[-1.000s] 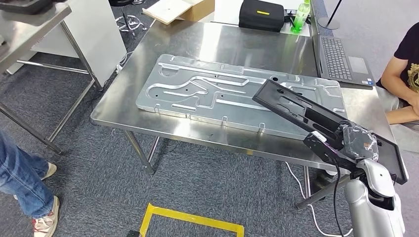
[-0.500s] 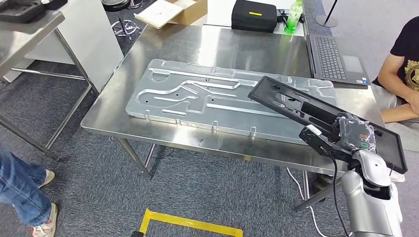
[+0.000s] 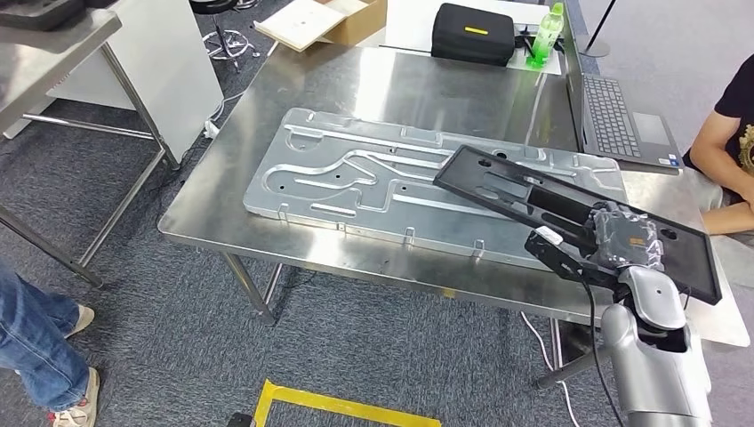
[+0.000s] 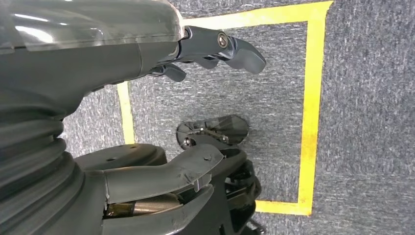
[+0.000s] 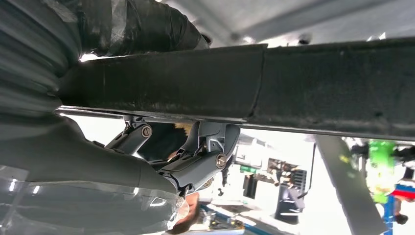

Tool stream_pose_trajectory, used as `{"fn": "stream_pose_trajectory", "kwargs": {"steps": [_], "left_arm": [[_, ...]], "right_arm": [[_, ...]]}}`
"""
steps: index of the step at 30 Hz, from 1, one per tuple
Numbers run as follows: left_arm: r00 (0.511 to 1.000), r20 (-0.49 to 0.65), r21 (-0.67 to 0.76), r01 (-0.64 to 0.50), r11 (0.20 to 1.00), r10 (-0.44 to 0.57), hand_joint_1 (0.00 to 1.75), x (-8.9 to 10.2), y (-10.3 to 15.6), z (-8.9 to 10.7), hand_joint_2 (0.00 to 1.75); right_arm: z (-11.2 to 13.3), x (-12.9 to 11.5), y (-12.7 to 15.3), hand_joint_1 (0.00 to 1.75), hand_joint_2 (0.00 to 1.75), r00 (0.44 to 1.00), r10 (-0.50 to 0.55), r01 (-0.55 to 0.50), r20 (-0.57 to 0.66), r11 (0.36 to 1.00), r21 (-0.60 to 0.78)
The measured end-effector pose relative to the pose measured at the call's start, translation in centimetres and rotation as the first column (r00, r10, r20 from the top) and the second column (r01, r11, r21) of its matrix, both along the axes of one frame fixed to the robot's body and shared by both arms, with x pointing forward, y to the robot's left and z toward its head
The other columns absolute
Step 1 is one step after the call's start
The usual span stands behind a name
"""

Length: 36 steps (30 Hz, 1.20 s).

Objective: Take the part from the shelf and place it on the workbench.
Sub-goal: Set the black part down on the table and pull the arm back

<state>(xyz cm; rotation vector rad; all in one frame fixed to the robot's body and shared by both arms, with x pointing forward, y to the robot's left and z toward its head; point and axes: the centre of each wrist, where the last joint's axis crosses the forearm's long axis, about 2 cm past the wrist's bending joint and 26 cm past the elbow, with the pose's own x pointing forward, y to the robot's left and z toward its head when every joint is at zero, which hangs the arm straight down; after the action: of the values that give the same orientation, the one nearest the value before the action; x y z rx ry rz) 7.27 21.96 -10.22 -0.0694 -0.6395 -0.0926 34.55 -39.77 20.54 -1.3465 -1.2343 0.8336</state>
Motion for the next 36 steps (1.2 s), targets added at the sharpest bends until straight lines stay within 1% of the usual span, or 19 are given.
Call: {"fn": "stream_pose_trajectory", "kwargs": {"steps": [7,11,18,27,30,33,36], "left_arm": [[1.0,0.001,-0.001,0.004,1.0,-0.004,0.0,0.2,-0.2,0.1,1.75],[1.0,0.002,0.0,0.005,1.0,-0.005,0.0,0.4,-0.1,0.1,1.75],[1.0,-0.002,0.003,0.002,1.0,-0.002,0.0,0.4,-0.1,0.1,1.75],[1.0,0.002,0.005,-0.001,1.0,0.001,0.0,0.6,-0.1,0.1,1.75],[1.0,0.007,0.007,0.0,1.0,0.0,0.0,0.6,-0.1,0.1,1.75],[1.0,0.02,0.01,0.015,1.0,-0.015,0.0,0.5,-0.1,0.1,1.75],[0.999,0.03,0.013,0.032,0.999,-0.033,0.0,0.6,-0.2,0.1,1.75]], "right_arm": [[0.5,0.7,0.7,1.75,1.75,1.0,0.012,-0.012,0.007,1.0,-0.022],[0.5,1.2,1.6,1.75,1.75,1.0,0.03,-0.03,0.002,0.999,-0.032],[-0.2,1.5,2.9,1.75,1.75,0.999,0.044,-0.044,-0.023,0.998,-0.033],[-0.4,1.8,3.0,1.75,1.75,0.999,0.047,-0.047,-0.025,0.999,-0.022],[-0.9,1.7,3.1,1.75,1.75,0.998,0.048,-0.048,-0.04,0.999,-0.018],[-1.5,1.5,3.1,1.75,1.75,0.997,0.045,-0.047,-0.055,0.999,-0.02],[-1.6,1.5,3.1,1.75,1.75,0.998,0.038,-0.04,-0.05,0.999,-0.033]]}}
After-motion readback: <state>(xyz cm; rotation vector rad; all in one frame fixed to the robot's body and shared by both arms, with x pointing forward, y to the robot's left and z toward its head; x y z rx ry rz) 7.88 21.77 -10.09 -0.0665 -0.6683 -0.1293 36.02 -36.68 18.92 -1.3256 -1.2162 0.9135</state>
